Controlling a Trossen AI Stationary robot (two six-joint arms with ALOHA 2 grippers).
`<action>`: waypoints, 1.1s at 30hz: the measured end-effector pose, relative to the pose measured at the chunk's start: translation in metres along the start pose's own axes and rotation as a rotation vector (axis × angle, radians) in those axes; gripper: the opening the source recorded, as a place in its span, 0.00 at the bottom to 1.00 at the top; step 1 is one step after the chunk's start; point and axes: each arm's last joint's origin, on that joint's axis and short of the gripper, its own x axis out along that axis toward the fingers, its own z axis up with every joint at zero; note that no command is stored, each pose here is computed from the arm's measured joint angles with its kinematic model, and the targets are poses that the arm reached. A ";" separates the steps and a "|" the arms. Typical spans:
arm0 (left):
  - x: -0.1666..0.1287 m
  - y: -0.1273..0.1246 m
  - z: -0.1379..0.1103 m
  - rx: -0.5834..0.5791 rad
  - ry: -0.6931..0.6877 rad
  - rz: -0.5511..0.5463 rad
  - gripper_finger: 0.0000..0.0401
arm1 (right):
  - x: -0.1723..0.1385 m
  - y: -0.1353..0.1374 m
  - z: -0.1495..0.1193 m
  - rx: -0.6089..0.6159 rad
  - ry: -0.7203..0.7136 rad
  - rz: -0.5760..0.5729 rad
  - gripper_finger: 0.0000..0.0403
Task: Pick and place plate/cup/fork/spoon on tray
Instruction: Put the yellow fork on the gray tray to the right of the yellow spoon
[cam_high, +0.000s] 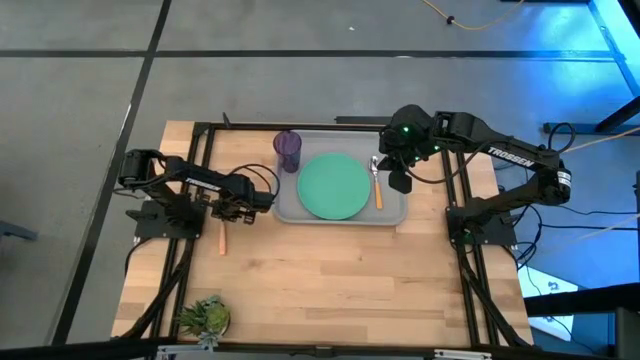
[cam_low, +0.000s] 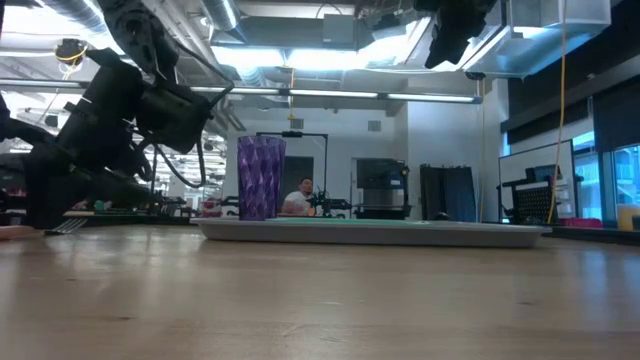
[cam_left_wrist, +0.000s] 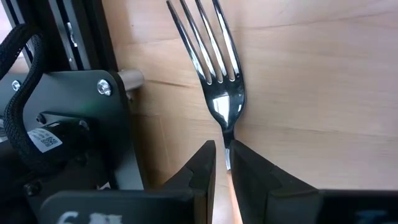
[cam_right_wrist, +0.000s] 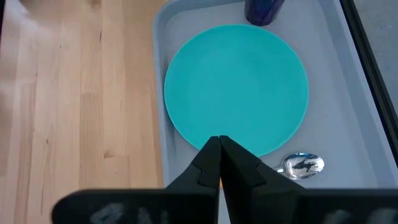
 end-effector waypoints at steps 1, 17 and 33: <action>0.000 0.000 0.000 0.000 0.000 -0.003 0.11 | 0.000 0.000 0.000 0.002 0.000 0.000 0.03; -0.006 -0.004 -0.001 -0.007 -0.008 -0.026 0.11 | 0.000 0.000 0.000 0.004 0.000 0.000 0.03; -0.019 0.006 -0.002 -0.011 -0.028 -0.111 0.11 | 0.000 0.000 0.000 0.004 0.000 0.000 0.03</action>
